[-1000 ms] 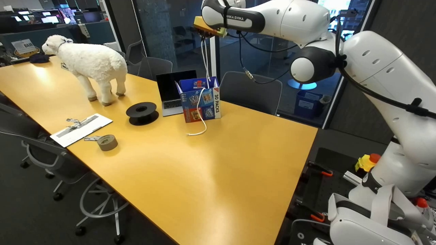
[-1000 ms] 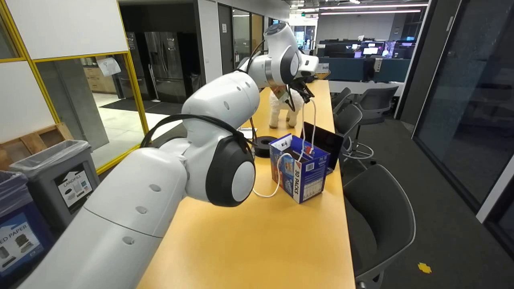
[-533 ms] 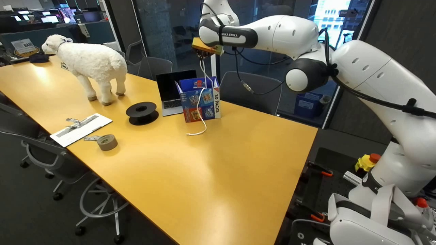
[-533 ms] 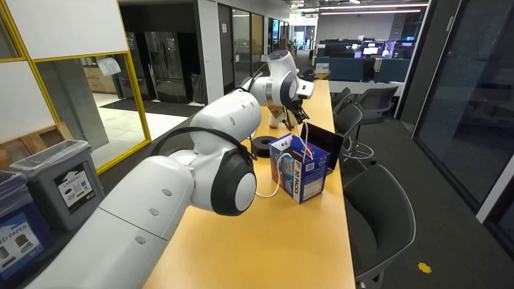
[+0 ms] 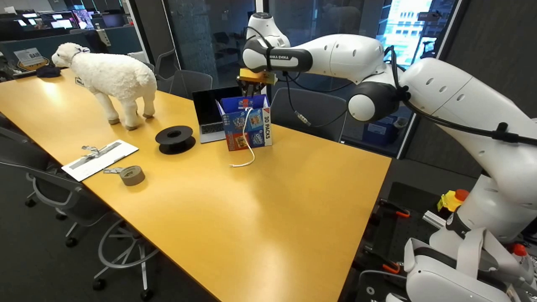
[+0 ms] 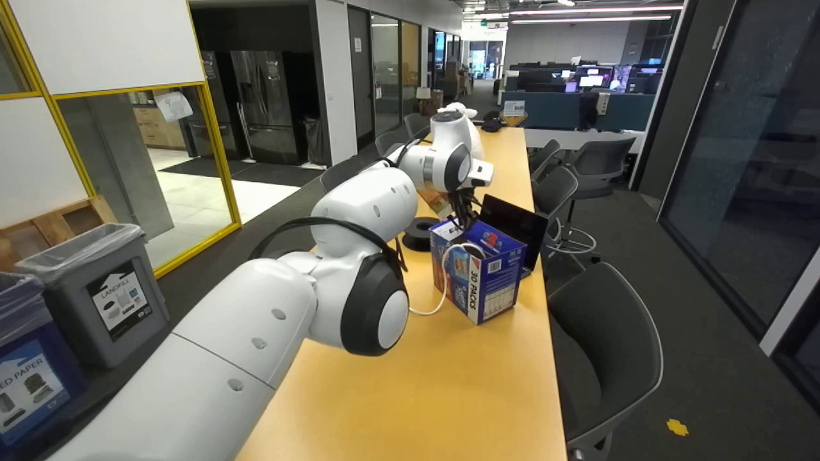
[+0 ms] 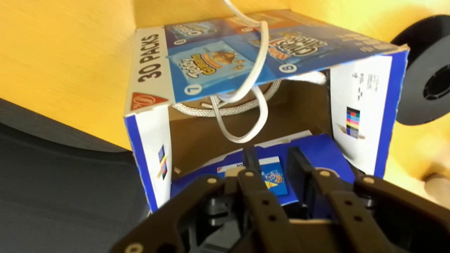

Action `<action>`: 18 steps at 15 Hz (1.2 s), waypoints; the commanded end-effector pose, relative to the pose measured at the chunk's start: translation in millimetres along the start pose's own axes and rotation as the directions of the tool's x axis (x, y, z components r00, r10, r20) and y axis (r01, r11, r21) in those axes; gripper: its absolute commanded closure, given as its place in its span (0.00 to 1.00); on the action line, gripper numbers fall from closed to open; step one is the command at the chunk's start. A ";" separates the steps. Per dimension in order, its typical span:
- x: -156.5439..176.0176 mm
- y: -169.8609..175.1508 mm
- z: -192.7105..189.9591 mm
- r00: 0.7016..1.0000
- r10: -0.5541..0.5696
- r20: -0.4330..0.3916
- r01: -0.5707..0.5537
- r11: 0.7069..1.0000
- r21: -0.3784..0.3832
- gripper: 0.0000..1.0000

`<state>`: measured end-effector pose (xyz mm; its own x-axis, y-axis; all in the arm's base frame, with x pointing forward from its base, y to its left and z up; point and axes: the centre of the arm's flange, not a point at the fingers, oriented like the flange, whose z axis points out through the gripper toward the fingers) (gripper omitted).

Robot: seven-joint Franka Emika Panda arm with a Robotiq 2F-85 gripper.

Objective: Put one rope in the box, the move the box to the right, the put the remaining ropes in the box

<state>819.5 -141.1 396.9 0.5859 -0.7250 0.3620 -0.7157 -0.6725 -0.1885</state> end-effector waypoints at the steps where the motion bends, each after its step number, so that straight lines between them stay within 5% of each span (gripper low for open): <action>1: 7.4 -6.3 4.4 0.996 -0.067 0.065 0.066 0.998 0.006 0.39; 6: -1.2 -7.8 8.1 0.971 -0.201 0.132 0.198 0.980 0.034 0.01; 14: -36.8 -23.2 19.7 0.890 -0.305 0.339 0.273 0.952 0.138 0.00; 18: -65.5 -28.1 34.0 0.876 -0.298 0.379 0.269 0.954 0.130 0.00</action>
<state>804.3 -92.2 355.2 0.8649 -0.4997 0.0476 -0.4837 -0.8550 -0.1872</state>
